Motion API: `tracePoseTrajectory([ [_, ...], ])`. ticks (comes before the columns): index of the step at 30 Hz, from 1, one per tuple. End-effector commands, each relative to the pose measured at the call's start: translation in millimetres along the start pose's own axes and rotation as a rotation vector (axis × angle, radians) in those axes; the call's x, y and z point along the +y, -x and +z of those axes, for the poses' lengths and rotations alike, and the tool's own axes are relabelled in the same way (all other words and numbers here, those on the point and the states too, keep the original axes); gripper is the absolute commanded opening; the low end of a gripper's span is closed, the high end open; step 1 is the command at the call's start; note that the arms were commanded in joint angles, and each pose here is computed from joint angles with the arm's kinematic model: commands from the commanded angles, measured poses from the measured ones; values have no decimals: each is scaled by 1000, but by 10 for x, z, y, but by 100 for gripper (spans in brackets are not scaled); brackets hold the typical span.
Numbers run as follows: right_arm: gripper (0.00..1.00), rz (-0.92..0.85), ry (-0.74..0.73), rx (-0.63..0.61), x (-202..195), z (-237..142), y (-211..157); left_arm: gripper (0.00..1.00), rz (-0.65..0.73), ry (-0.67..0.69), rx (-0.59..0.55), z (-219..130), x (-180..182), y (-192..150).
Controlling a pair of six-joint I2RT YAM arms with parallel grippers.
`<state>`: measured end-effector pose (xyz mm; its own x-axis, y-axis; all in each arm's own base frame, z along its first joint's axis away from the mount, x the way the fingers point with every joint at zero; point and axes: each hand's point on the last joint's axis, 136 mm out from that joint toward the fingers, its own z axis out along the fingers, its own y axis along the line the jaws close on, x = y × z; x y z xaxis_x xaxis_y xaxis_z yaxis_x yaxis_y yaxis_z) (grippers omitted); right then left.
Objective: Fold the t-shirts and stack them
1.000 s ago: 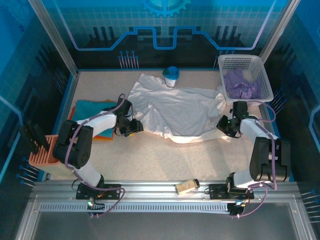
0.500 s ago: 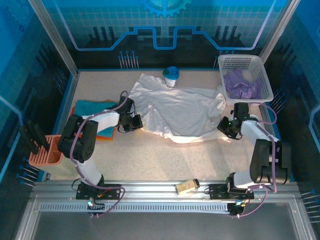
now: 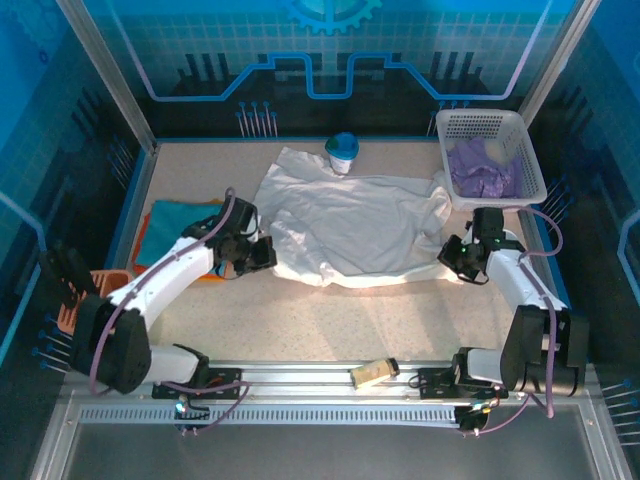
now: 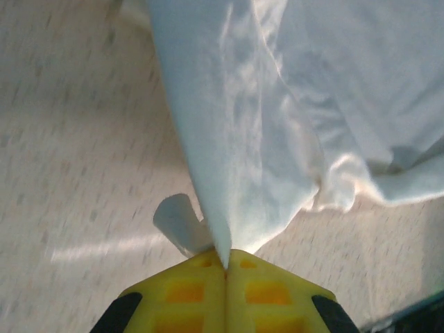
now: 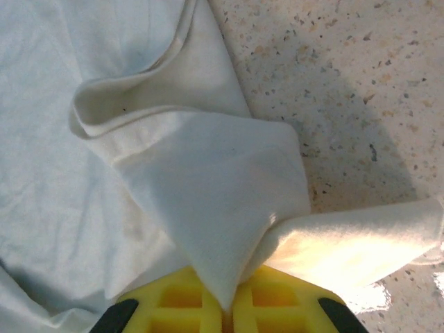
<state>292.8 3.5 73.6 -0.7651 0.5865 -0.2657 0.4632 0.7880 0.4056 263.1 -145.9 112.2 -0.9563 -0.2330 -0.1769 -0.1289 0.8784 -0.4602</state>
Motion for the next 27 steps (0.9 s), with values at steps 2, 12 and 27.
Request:
tracePoseTrajectory([
  [2,10,18,-49,40,-164,-43,-160,0,-85,94,122,-244,257,-581],
  [12,12,19,-65,78,-223,-265,-450,0,-223,59,109,-627,314,-1132],
  [27,46,-38,-41,98,7,-149,-650,0,-210,105,124,-315,488,-1155],
])
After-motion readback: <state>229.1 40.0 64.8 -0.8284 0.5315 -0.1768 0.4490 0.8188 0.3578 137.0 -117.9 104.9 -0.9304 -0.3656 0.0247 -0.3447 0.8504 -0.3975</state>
